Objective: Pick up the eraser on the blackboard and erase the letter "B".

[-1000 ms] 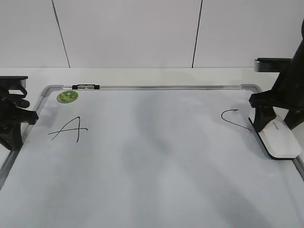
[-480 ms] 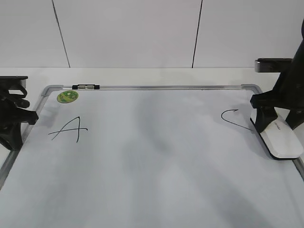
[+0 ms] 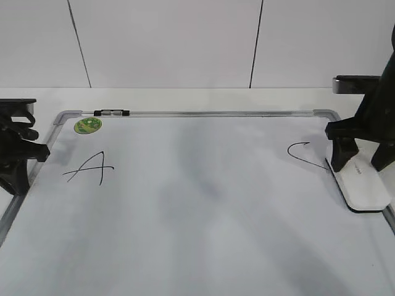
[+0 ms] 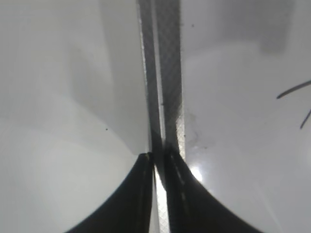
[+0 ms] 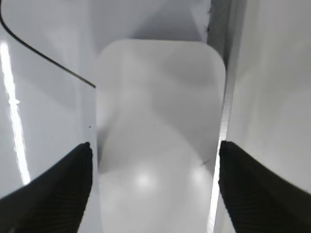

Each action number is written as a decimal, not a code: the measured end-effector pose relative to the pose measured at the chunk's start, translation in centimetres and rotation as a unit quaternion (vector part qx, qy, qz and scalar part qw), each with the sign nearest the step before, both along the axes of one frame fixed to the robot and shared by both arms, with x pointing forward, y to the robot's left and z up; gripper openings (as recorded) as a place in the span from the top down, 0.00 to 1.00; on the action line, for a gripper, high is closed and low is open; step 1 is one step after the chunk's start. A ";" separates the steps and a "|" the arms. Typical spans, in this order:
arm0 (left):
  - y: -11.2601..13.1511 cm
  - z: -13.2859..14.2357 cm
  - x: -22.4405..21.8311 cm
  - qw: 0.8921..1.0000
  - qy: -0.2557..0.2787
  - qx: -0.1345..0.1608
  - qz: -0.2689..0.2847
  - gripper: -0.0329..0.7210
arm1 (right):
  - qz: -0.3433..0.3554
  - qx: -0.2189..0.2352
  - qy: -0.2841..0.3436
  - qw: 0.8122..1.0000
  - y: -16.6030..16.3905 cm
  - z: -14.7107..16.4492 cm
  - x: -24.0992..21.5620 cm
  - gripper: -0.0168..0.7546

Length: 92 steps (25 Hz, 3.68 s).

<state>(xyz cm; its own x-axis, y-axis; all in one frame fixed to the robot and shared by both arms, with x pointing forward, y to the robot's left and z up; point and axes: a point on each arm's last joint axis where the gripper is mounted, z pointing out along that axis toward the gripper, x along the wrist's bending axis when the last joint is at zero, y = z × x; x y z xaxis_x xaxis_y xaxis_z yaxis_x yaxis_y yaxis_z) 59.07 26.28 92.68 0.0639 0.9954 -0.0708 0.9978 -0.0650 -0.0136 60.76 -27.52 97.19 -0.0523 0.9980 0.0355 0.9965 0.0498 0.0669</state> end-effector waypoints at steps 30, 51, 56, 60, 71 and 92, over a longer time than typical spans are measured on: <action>0.0 0.1 0.1 1.000 0.001 0.000 -0.002 0.69 | -0.027 0.047 -0.070 0.996 0.8 8.2 2.7 0.23; 0.8 9.2 -2.1 0.999 -0.029 0.033 -0.028 0.63 | -0.027 0.099 -0.206 0.973 1.1 19.4 -5.1 0.24; 0.6 12.0 -3.4 0.998 -0.064 0.008 -0.019 0.63 | -0.026 0.116 -0.205 0.972 1.1 19.8 -10.5 0.24; 0.5 13.7 -5.9 0.996 -0.086 -0.008 -0.014 0.63 | -0.019 0.102 -0.203 0.974 0.6 18.9 -15.3 0.24; 1.5 18.7 -17.2 0.980 -0.199 -0.017 -0.015 0.63 | -0.011 0.051 -0.285 0.957 -1.0 16.6 -28.0 0.24; 3.0 16.5 -34.8 0.895 -0.443 -0.044 -0.020 0.64 | -0.007 0.040 -0.418 0.907 -1.9 11.3 -38.3 0.24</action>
